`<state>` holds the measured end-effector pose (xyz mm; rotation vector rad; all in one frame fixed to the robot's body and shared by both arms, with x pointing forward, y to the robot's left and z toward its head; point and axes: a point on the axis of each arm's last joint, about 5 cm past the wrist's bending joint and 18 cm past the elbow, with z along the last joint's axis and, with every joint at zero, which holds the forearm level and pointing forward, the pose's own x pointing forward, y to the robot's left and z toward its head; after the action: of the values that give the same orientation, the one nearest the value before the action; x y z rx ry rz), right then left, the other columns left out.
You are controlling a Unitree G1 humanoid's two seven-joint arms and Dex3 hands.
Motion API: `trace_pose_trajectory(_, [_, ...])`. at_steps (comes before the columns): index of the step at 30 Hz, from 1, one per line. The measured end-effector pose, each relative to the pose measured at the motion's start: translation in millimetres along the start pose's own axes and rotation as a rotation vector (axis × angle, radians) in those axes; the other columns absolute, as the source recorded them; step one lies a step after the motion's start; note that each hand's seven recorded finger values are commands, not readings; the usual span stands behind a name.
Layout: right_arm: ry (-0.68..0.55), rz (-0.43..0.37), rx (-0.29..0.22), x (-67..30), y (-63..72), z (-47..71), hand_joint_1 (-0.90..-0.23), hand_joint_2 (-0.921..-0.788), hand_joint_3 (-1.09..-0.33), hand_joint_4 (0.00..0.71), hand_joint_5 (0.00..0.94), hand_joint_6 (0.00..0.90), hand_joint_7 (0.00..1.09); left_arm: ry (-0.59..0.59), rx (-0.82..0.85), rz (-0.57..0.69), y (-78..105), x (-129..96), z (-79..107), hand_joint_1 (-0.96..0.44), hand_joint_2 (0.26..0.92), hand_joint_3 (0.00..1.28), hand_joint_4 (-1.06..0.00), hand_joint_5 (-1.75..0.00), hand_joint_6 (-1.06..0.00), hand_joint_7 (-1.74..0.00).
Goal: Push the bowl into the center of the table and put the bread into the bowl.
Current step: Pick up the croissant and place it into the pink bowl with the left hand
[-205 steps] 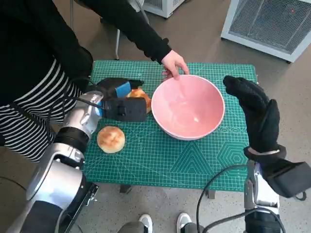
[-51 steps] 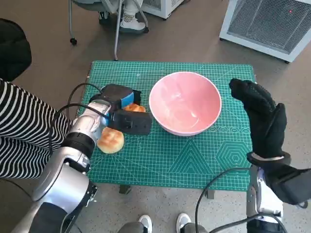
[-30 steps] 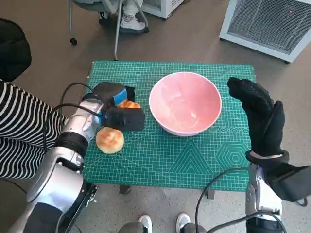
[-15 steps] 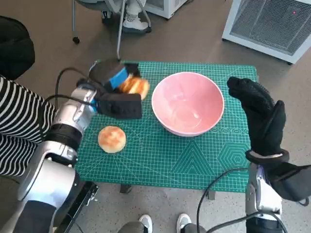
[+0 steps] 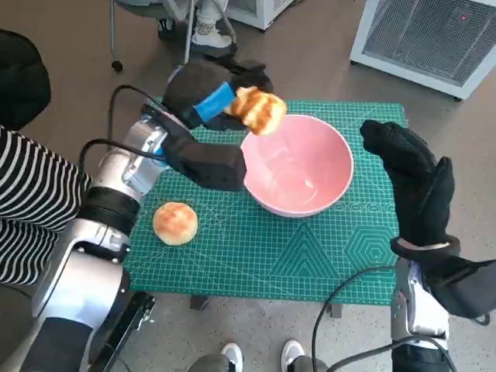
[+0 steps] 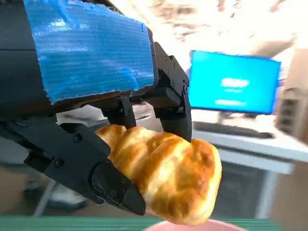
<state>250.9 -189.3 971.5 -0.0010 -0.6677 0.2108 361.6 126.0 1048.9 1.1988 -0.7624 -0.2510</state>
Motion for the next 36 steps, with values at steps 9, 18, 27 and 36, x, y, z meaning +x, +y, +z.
trace_pose_trajectory(9, [-0.001, -0.001, -0.001, 0.3, -0.6, 0.1, -0.784, -0.921, -0.772, 0.196, 0.001, 0.055, 0.53, -0.076, -0.05, -0.026, -14.9, 8, 19.0, 0.0, 0.918, 0.01, -0.81, -0.98, -0.66, -1.17])
trace_pose_trajectory(18, [-0.003, -0.005, -0.003, 0.1, -1.7, 0.5, -0.784, -0.921, -0.771, 0.196, 0.001, 0.055, 0.53, -0.072, -0.028, -0.175, -37.4, 9, 29.8, 0.0, 0.921, 0.12, -0.69, -1.14, -0.52, -1.29])
trace_pose_trajectory(27, [-0.012, -0.007, -0.007, 0.0, -1.9, 0.9, -0.784, -0.921, -0.771, 0.196, 0.001, 0.056, 0.53, -0.001, -0.093, -0.481, -46.2, 11, 33.6, -0.18, 0.799, 0.03, -0.16, -0.07, -0.14, -0.18])
trace_pose_trajectory(36, [-0.02, -0.009, -0.012, 0.0, -1.8, 1.4, -0.785, -0.921, -0.77, 0.197, 0.001, 0.056, 0.53, 0.014, -0.071, -0.561, -46.4, 12, 34.6, -0.34, 0.798, 0.01, -0.06, 0.0, -0.1, -0.08])
